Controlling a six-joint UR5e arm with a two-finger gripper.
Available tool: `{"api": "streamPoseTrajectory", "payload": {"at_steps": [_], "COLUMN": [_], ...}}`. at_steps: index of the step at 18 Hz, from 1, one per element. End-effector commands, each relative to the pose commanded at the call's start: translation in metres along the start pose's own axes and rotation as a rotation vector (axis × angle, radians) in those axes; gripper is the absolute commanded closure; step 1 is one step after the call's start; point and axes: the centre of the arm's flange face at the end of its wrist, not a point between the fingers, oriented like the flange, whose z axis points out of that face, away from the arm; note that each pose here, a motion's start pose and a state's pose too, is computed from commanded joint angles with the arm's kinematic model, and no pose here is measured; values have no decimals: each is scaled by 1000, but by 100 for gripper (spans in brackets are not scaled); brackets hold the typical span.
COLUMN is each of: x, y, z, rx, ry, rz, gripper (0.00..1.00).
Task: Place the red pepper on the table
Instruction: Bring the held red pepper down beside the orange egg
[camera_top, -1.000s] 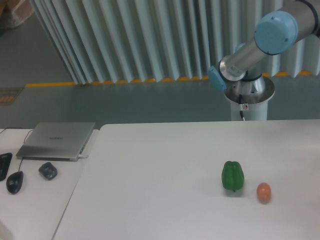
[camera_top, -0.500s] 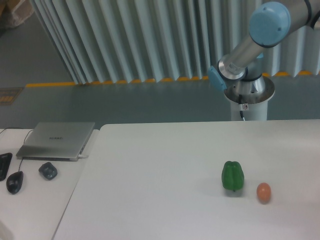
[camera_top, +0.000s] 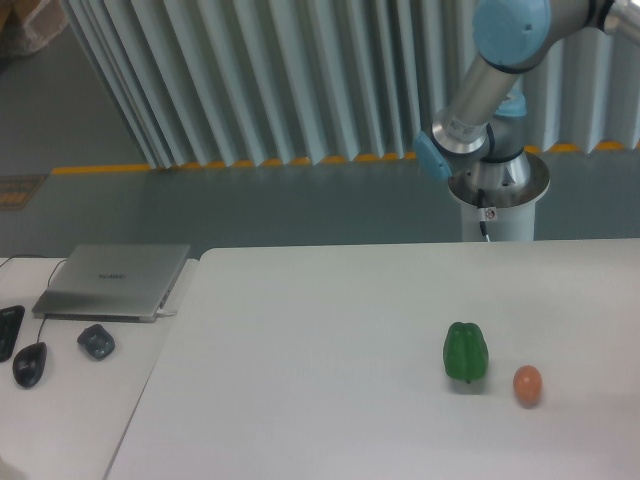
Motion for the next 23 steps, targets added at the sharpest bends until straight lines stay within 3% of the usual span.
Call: {"api": "streamPoseTrajectory", "payload": {"at_steps": [6,12,16,23], "x": [54,95,123,145], "y": [-44,-90,-108,-127], "z": [-1,8,40,76], "rx": [77,117,35,-100], "ry": [112,172,224,251], "rz": [53,111,175,248], "gripper": [34,34,34,33]}}
